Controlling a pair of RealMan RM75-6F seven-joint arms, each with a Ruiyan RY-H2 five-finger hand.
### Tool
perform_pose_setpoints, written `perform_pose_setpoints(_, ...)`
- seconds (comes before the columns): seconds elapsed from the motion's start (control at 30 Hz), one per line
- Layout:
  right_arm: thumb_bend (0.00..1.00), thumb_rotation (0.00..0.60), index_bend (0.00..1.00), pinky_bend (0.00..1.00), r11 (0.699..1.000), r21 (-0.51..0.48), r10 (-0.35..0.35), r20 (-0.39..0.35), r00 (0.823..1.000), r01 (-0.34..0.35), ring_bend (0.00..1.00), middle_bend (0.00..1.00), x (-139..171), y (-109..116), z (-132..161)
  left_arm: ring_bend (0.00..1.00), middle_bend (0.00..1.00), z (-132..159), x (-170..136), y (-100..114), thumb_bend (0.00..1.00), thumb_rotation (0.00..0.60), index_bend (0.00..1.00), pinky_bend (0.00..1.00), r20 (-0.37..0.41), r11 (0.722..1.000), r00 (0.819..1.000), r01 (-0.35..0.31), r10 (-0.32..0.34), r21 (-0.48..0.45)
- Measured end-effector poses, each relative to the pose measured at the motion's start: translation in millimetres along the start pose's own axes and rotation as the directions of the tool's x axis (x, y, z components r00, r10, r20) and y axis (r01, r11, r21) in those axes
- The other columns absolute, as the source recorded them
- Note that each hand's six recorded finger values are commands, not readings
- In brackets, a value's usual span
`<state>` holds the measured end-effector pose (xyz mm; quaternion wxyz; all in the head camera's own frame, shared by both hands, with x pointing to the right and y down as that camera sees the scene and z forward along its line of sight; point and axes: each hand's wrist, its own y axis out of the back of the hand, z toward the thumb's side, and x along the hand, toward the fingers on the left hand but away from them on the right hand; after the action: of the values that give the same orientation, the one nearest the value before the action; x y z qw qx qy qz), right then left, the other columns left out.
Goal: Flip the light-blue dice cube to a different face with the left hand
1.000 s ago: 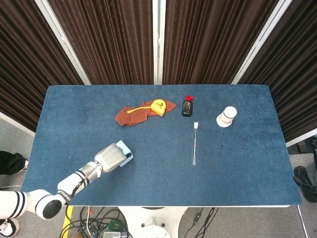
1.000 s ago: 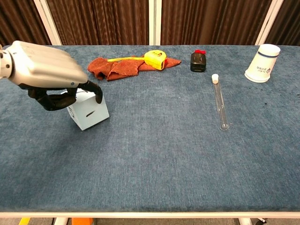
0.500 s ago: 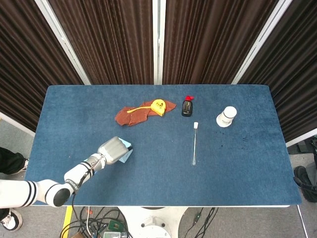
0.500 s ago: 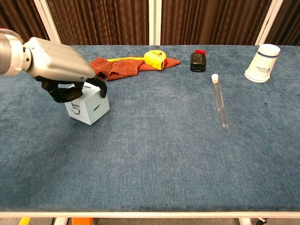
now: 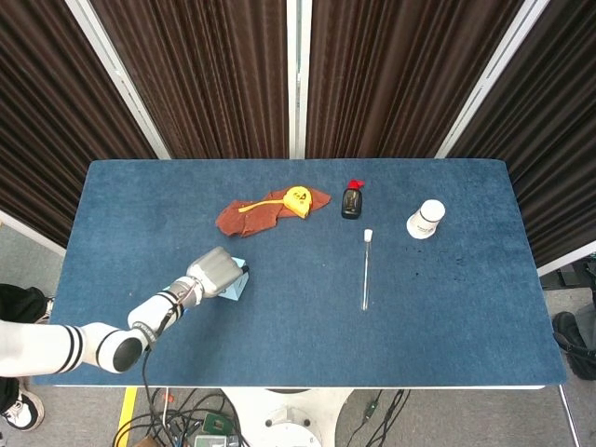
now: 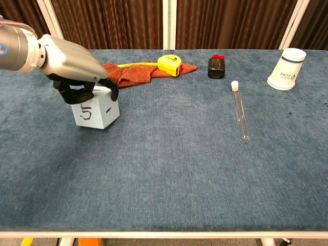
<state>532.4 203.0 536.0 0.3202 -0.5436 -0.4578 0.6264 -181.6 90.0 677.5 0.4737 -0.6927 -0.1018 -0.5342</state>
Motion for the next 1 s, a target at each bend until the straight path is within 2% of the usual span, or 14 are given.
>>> perform_pose_setpoints(0.23,0.07,0.600,0.00,0.00,1.000,-0.001,-0.001,0.000,1.000,0.001,0.00,0.00,0,0,0,0.89,0.82,-2,-3,2,0.67,0.600,0.21,0.91,-0.010,1.000,1.000,0.022,-0.022,0.003)
perform_pose_setpoints(0.67,0.07,0.600,0.00,0.00,1.000,0.003,0.002,-0.002,1.000,-0.002,0.00,0.00,0,-1,1,0.89,0.82,1,-9,7,0.67,0.600,0.21,0.91,-0.009,1.000,1.000,0.018,-0.018,0.024)
perform_pose_setpoints(1.0,0.07,0.600,0.00,0.00,1.000,0.002,0.010,0.000,1.000,-0.010,0.00,0.00,-1,-3,1,0.89,0.82,14,-11,9,0.67,0.600,0.21,0.91,0.027,0.999,0.999,0.023,-0.024,0.044)
